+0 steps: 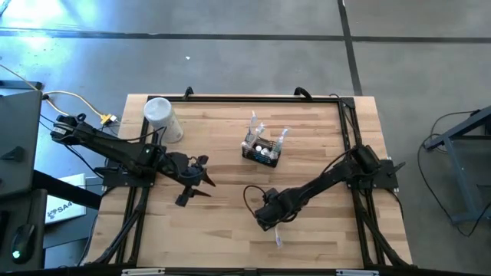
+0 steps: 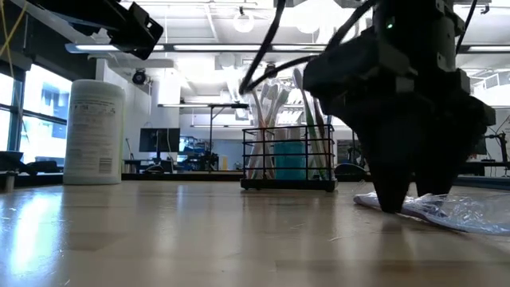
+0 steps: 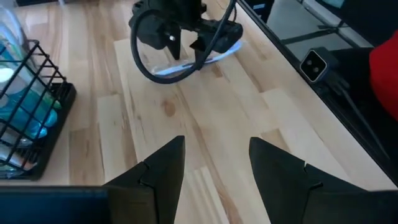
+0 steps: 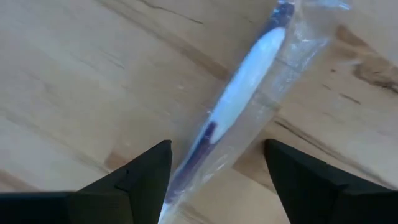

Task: Pick & Place toothbrushing station
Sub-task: Put the violet toothbrush into the mesh organizer

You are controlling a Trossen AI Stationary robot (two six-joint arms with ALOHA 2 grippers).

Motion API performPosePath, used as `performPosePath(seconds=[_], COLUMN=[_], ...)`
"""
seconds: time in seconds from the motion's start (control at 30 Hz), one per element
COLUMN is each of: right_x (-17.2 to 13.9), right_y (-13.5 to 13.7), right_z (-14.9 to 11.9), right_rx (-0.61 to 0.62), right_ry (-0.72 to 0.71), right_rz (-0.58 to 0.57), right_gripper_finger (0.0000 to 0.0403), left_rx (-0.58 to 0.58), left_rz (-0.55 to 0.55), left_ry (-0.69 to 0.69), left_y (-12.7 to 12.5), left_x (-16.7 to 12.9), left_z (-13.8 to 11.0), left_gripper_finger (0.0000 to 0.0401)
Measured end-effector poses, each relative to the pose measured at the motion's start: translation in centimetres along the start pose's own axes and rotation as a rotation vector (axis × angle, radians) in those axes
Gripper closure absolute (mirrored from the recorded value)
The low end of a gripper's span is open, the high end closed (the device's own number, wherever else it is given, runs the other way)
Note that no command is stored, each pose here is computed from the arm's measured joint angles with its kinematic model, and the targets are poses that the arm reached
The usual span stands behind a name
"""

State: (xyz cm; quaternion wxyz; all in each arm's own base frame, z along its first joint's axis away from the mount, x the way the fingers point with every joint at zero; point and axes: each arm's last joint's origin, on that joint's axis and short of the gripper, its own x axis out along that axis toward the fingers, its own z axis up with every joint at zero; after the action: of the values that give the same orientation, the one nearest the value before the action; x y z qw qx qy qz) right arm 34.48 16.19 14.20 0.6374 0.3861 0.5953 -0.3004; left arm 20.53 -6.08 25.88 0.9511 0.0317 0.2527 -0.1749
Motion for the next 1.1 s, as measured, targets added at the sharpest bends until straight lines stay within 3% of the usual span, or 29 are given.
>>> performPosePath(seconds=[0.17, 0.3, 0.4, 0.6, 0.63, 0.87, 1.0, 1.1], right_x=[2.1, 2.6, 2.5, 2.2, 2.2, 0.9, -1.3, -4.3], right_y=[-0.1, -0.3, -0.4, -0.8, -0.8, -0.9, -1.0, -0.2], right_z=[0.1, 0.2, 0.1, -0.3, -0.3, -1.7, -2.9, -3.7], right_rx=[-0.036, -0.067, -0.084, -0.119, -0.132, -0.264, -0.41, -0.495], right_ry=[-0.003, 0.011, 0.004, 0.012, 0.018, -0.067, -0.155, -0.298], right_rz=[-0.069, -0.102, -0.109, -0.135, -0.142, -0.234, -0.372, -0.393], right_gripper_finger=[0.0152, 0.0176, 0.0223, 0.0373, 0.0383, 0.0391, 0.0391, 0.0391], left_rx=[0.003, 0.005, -0.002, -0.062, -0.074, -0.121, -0.205, -0.208], left_rz=[0.0, 0.001, 0.023, 0.026, 0.024, 0.023, 0.027, 0.032], left_ry=[-0.003, 0.011, 0.036, 0.045, 0.045, -0.017, -0.035, -0.068], left_y=[0.0, 0.1, 0.2, 0.2, 0.2, 0.2, 0.2, 0.2], left_x=[0.4, 0.7, 1.0, 1.3, 1.3, 1.5, 1.7, 1.8], left_z=[-0.3, -1.0, -2.0, -3.0, -3.0, -3.0, -2.9, -2.7], left_gripper_finger=[0.0221, 0.0221, 0.0221, 0.0221, 0.0221, 0.0221, 0.0221, 0.0221])
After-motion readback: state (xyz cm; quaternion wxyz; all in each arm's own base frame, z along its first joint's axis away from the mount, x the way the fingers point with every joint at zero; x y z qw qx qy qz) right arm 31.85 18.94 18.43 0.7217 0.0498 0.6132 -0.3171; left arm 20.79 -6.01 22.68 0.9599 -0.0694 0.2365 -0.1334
